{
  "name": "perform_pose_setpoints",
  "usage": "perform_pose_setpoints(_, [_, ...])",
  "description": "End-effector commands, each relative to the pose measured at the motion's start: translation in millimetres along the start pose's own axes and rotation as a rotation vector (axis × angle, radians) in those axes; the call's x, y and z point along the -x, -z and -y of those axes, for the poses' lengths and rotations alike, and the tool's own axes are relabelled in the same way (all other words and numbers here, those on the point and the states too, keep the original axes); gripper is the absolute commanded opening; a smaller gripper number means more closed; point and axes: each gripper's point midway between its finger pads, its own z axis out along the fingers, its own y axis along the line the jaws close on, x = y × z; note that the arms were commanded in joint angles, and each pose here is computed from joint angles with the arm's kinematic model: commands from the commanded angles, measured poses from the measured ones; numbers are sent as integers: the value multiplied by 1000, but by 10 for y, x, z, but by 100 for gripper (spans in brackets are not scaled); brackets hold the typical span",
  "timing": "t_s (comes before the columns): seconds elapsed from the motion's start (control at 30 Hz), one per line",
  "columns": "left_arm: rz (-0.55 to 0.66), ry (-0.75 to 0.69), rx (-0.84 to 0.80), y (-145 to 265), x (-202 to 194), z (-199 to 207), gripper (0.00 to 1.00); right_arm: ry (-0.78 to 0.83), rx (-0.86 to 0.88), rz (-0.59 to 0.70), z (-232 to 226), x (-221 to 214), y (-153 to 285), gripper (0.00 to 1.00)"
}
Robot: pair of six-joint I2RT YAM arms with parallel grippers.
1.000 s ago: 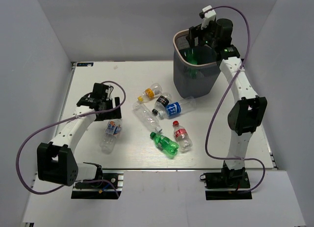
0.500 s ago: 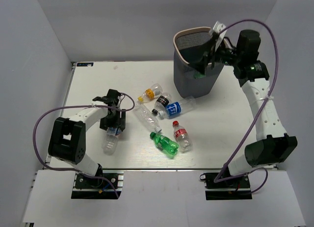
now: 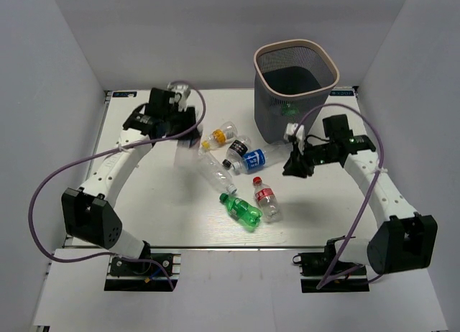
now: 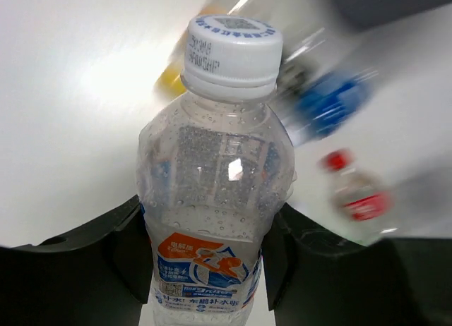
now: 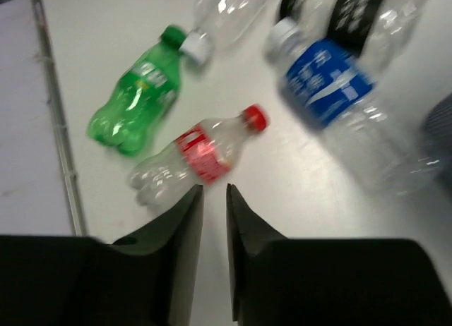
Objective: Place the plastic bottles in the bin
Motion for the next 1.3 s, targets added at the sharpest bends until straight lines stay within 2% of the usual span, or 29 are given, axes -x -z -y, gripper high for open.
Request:
perform_pose_setpoints(0.0, [310, -120, -416, 586, 972, 962, 17, 29, 48, -76, -289, -351, -84, 38])
perform_pose_setpoints(0.07, [397, -148, -530, 718, 1265, 1235, 17, 1, 21, -105, -263, -427, -107, 52])
perform_pose_setpoints(0.1, [491, -164, -634, 866, 1575, 1452, 17, -9, 9, -146, -253, -514, -136, 59])
perform_pose_setpoints(0.17, [562, -188, -755, 1040, 1819, 1714, 17, -70, 10, -184, -239, -607, -189, 65])
perform_pose_setpoints(0.2, [629, -183, -831, 1140, 2076, 1902, 17, -90, -8, -223, -219, -666, -196, 66])
perform_pose_setpoints(0.27, [675, -185, -935, 1269, 2272, 2070, 17, -136, -9, -256, -196, -762, -251, 66])
perform_pose_setpoints(0.3, [764, -172, -1036, 1578, 2461, 2234, 17, -147, -13, -272, -202, -788, -263, 66])
perform_pose_setpoints(0.33, [766, -137, -1070, 1438, 2545, 2270, 17, -147, -21, -284, -187, -834, -285, 66])
perform_pose_setpoints(0.37, [782, -123, -1120, 1464, 2600, 2317, 17, -161, -31, -286, -171, -843, -290, 66])
perform_pose_setpoints(0.4, [837, -104, -1199, 1711, 2720, 2384, 17, -161, -21, -291, -201, -854, -320, 66])
perform_pose_setpoints(0.43, [861, -71, -1222, 1711, 2795, 2436, 17, -150, -37, -292, -175, -863, -326, 65])
perform_pose_setpoints(0.47, [868, -38, -1235, 1563, 2893, 2448, 17, -166, -42, -293, -183, -885, -333, 65])
perform_pose_setpoints(0.53, [894, 28, -1291, 1551, 2975, 2548, 17, -149, -42, -293, -187, -877, -355, 62])
perform_pose_setpoints(0.57, [896, 60, -1299, 1380, 3036, 2547, 17, -151, -42, -291, -190, -877, -365, 61])
perform_pose_setpoints(0.67, [926, 149, -1367, 1350, 3120, 2653, 17, -147, -51, -306, -186, -918, -377, 57])
perform_pose_setpoints(0.73, [911, 202, -1361, 1085, 3120, 2746, 17, -147, -58, -312, -169, -943, -390, 57])
perform_pose_setpoints(0.83, [905, 261, -1353, 933, 3100, 2823, 33, -154, -67, -316, -154, -970, -420, 57])
perform_pose_setpoints(0.87, [880, 278, -1344, 821, 3045, 2873, 40, -157, -69, -311, -150, -963, -425, 57])
perform_pose_setpoints(0.9, [871, 288, -1342, 781, 3016, 2911, 52, -169, -78, -310, -138, -963, -430, 57])
perform_pose_setpoints(0.93, [884, 293, -1328, 818, 3048, 2898, 70, -167, -80, -305, -129, -948, -442, 60])
perform_pose_setpoints(0.97, [882, 297, -1294, 787, 3030, 2917, 100, -166, -89, -300, -109, -930, -448, 68])
perform_pose_setpoints(1.07, [895, 255, -1211, 786, 3045, 2885, 100, -208, -91, -287, -106, -902, -469, 76])
perform_pose_setpoints(1.13, [921, 216, -1185, 998, 3082, 2876, 100, -260, -78, -268, -134, -854, -504, 76])
perform_pose_setpoints(1.2, [942, 160, -1074, 1023, 3129, 2768, 100, -281, -66, -256, -131, -833, -568, 76])
perform_pose_setpoints(1.23, [961, 134, -1034, 1223, 3114, 2714, 100, -336, -66, -249, -152, -801, -595, 76])
perform_pose_setpoints(1.27, [966, 91, -919, 1178, 3095, 2603, 100, -351, -61, -251, -155, -805, -630, 76])
